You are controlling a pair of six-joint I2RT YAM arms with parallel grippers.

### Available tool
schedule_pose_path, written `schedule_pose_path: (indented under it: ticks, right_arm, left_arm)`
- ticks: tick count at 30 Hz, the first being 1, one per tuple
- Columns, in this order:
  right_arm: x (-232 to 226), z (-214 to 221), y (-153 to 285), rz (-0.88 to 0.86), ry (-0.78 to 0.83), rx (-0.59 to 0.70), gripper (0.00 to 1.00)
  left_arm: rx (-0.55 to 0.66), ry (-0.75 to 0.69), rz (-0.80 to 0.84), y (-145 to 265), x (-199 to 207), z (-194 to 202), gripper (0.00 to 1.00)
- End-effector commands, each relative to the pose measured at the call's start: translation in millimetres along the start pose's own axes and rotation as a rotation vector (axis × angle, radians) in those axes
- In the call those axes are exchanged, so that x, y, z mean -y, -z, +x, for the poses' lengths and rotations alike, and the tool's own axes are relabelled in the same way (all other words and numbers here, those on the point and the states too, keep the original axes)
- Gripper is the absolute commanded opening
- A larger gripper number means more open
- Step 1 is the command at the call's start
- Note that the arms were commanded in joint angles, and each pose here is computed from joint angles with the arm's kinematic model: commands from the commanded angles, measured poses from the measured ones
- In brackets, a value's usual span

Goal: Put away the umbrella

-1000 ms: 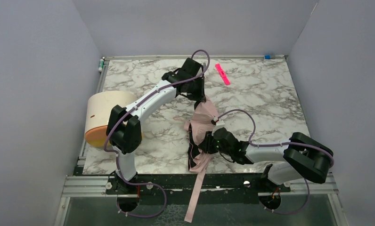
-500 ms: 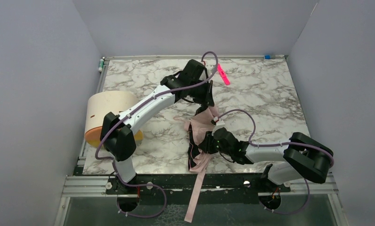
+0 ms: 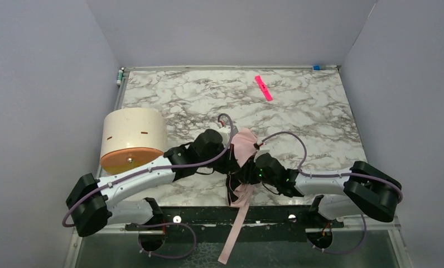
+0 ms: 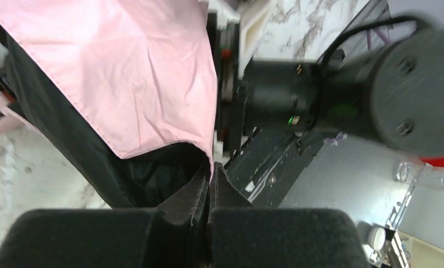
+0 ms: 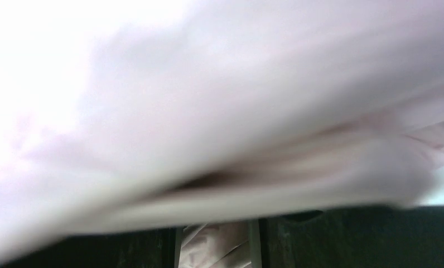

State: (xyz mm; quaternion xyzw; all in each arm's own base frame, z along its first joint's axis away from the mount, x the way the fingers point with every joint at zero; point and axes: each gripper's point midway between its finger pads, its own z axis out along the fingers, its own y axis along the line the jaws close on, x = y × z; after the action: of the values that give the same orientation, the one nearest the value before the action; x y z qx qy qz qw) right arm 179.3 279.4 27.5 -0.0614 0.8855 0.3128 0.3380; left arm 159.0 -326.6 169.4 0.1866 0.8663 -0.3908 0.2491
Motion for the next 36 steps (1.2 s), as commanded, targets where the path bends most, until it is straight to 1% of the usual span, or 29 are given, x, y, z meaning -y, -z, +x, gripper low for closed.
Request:
schedule_pose_path:
  ticks: [1,5,10,14,18,23,26,31,33,36]
  right_arm:
    - [35.8,26.6,15.7,0.126,-0.01,-0.087,0.48]
    - [19.3,12.4,25.8,0.077,-0.041,-0.057,0.5]
    - [9.2,0.7,43.2,0.059,-0.077,-0.043,0.5]
    - [13.3,-2.2,62.6,0.115,-0.102,-0.067,0.44]
    - [20.8,-16.9,88.0,0.178,-0.11,-0.028,0.42]
    - [5.0,-50.4,105.6,0.131,-0.107,0.082,0.37]
    - [-7.0,-61.5,105.9,0.103,-0.116,0.1,0.34]
    - [-23.5,-80.9,104.8,0.087,-0.125,0.13,0.33]
    - [-29.5,-91.0,106.2,0.073,-0.125,0.16,0.32]
    - [-39.0,-103.9,108.1,0.044,-0.117,0.2,0.31]
  left_arm:
    - [0.183,0.064,0.064,-0.1,2.4,4.5,0.0]
    - [0.207,0.067,0.061,-5.8,-9.9,20.0,0.0]
    - [0.201,0.063,0.049,-16.4,-22.6,33.5,0.0]
    - [0.196,0.065,0.044,-22.9,-26.9,37.8,0.0]
    - [0.195,0.072,0.049,-27.8,-28.3,40.6,0.0]
    - [0.179,0.056,0.072,-34.2,-17.6,38.4,0.0]
    - [0.181,0.04,0.1,-35.0,-2.9,31.1,0.03]
    - [0.2,0.023,0.129,-33.9,17.8,17.8,0.06]
    - [0.202,0.019,0.126,-35.0,19.8,18.5,0.06]
    - [0.181,0.02,0.11,-40.1,14.5,29.6,0.06]
